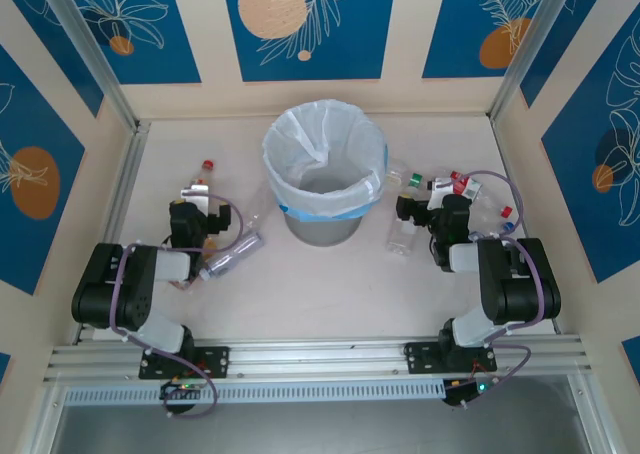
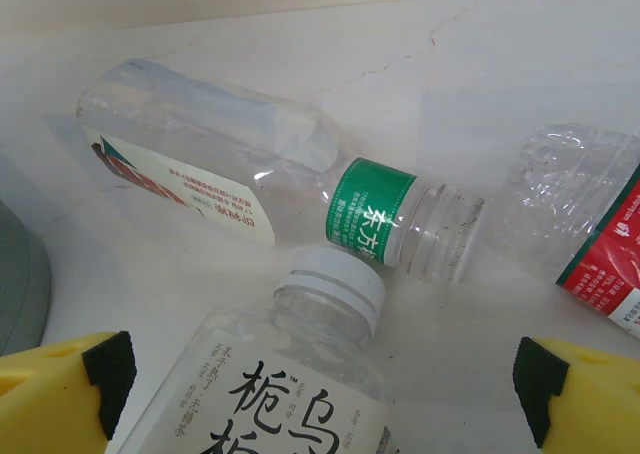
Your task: Put the plastic bottles in the bin
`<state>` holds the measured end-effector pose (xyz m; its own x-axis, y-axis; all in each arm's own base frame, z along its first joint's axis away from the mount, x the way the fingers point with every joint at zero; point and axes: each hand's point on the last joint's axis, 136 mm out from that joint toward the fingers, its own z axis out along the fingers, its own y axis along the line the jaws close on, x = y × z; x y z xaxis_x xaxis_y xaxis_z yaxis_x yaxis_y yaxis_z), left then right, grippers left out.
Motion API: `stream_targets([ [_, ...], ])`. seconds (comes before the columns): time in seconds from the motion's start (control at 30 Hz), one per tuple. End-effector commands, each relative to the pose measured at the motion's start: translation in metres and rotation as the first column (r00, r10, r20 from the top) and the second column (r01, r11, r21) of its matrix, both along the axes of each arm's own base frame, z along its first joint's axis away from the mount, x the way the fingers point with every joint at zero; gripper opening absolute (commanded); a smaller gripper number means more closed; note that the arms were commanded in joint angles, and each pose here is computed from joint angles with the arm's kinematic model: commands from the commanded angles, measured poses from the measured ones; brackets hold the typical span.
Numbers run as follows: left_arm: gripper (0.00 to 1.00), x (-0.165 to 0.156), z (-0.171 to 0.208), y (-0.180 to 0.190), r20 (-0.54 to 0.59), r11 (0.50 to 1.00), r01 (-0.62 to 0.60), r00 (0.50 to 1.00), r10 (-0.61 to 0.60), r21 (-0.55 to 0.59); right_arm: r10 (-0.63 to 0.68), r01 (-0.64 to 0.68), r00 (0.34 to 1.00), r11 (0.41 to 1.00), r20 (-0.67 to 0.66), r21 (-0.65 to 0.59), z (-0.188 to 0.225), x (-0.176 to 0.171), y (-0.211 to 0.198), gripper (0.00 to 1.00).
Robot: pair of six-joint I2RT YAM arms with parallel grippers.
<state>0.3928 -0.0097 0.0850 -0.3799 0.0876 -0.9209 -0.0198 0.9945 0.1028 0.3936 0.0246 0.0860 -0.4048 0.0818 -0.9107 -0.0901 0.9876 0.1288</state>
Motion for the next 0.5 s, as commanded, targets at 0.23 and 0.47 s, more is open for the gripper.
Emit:
stream_targets([
  [0.23, 0.99, 0.0006, 0.0044, -0.0006, 0.019, 1.0, -0.007, 1.0, 0.008, -0.008, -0.004, 0.004, 1.0, 1.0, 0.03, 0.003, 0.0079, 0.0028, -0.0013, 0.99],
  [0.47, 0.99, 0.0007, 0.0041, -0.0006, 0.018, 1.0, -0.007, 1.0, 0.007, -0.008, -0.004, 0.004, 1.0, 1.0, 0.029, 0.003, 0.0075, 0.0027, -0.0012, 0.99],
])
